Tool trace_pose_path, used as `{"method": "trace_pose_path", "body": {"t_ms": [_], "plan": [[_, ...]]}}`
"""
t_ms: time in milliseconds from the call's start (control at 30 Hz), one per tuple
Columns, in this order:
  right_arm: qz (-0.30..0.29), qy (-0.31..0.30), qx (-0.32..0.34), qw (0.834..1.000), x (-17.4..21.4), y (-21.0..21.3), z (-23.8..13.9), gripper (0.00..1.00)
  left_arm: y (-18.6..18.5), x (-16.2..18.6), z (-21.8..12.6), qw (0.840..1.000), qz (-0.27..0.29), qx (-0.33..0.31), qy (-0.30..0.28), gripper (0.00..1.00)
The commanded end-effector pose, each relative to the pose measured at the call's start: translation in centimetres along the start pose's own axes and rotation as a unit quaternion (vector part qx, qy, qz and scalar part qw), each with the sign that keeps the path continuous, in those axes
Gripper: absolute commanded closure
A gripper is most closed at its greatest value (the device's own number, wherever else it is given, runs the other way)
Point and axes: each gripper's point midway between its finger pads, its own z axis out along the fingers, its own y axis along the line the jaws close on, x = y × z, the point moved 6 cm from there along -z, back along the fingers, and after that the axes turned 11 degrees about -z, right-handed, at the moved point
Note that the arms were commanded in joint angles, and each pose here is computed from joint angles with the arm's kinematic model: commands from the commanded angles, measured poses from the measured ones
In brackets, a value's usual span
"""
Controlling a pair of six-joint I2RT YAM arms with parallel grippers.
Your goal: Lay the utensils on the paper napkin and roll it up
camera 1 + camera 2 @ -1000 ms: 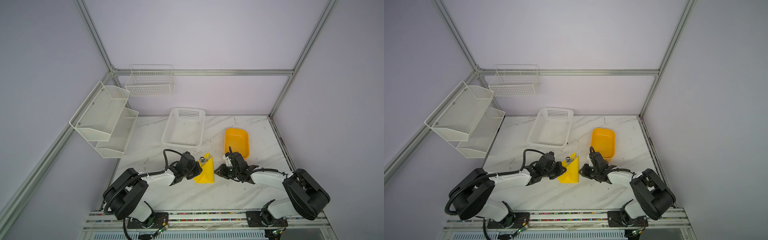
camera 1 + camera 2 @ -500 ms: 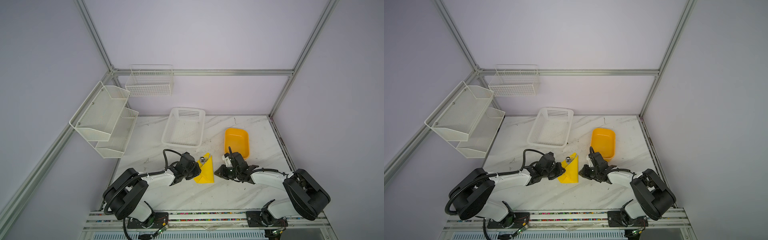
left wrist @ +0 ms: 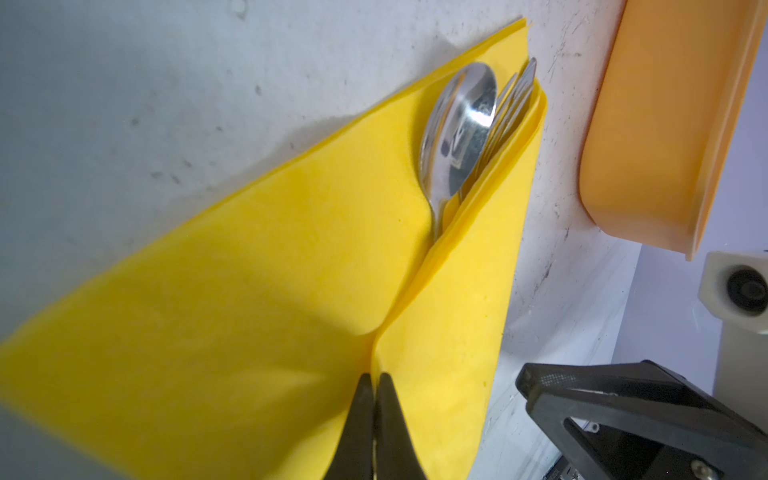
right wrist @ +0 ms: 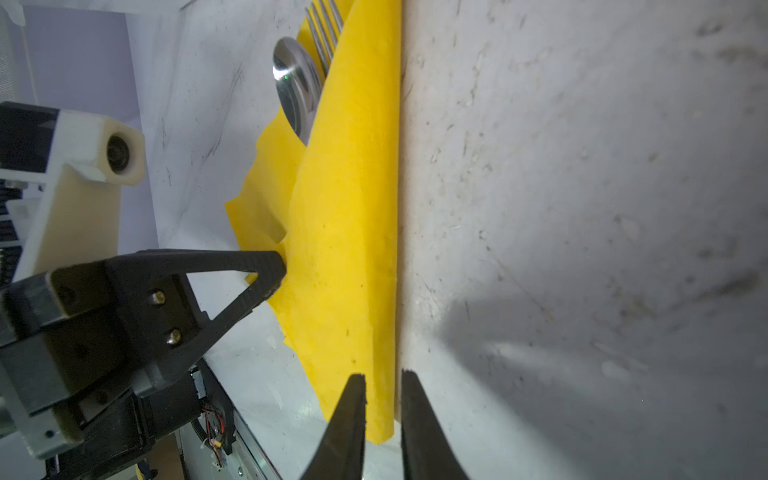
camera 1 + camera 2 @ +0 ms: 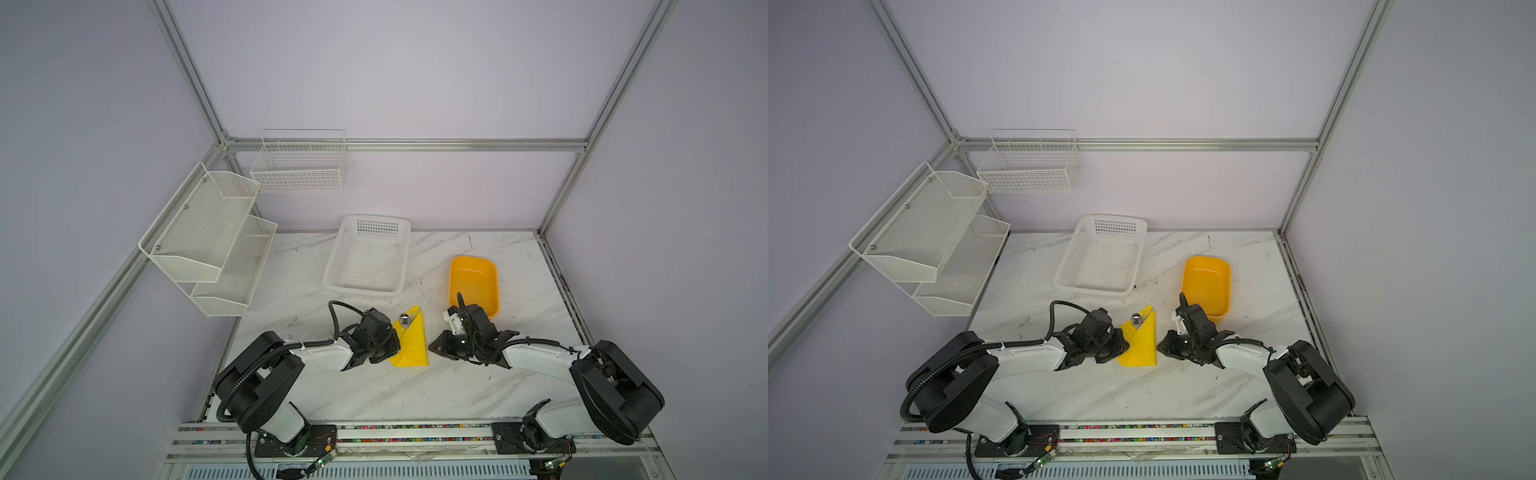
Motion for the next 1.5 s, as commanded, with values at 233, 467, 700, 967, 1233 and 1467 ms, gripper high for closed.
{"method": "trace_pose_path", "body": {"t_ms": [233,467,700,967,1233,1467], "plan": [[-0.035,0.006,-0.040,0.999,-0.2,1.6,-0.7,0.83,0.4,0.0,0.2,1.000,0.012,-0.004,0.000,1.00],[-0.025,0.044,-0.089,0.995,1.2,2.1,0.3,0.88,0.4,-0.1,0.2,1.000,0.012,-0.005,-0.006,1.00],[-0.042,0.094,-0.062,0.993,2.8,2.3,2.7,0.91,-0.2,-0.2,0.0,1.000,0.013,0.005,-0.009,1.00],[-0.038,0.096,-0.045,0.994,3.0,1.6,3.0,0.91,-0.3,-0.2,0.1,1.000,0.013,0.007,-0.007,1.00],[-0.048,0.041,-0.047,0.997,1.4,2.6,0.2,0.91,-0.4,-0.2,0.0,1.000,0.013,0.008,-0.006,1.00],[-0.030,0.055,-0.014,0.998,1.8,0.8,1.3,0.91,-0.4,-0.2,-0.1,1.000,0.013,0.009,-0.007,1.00]]}}
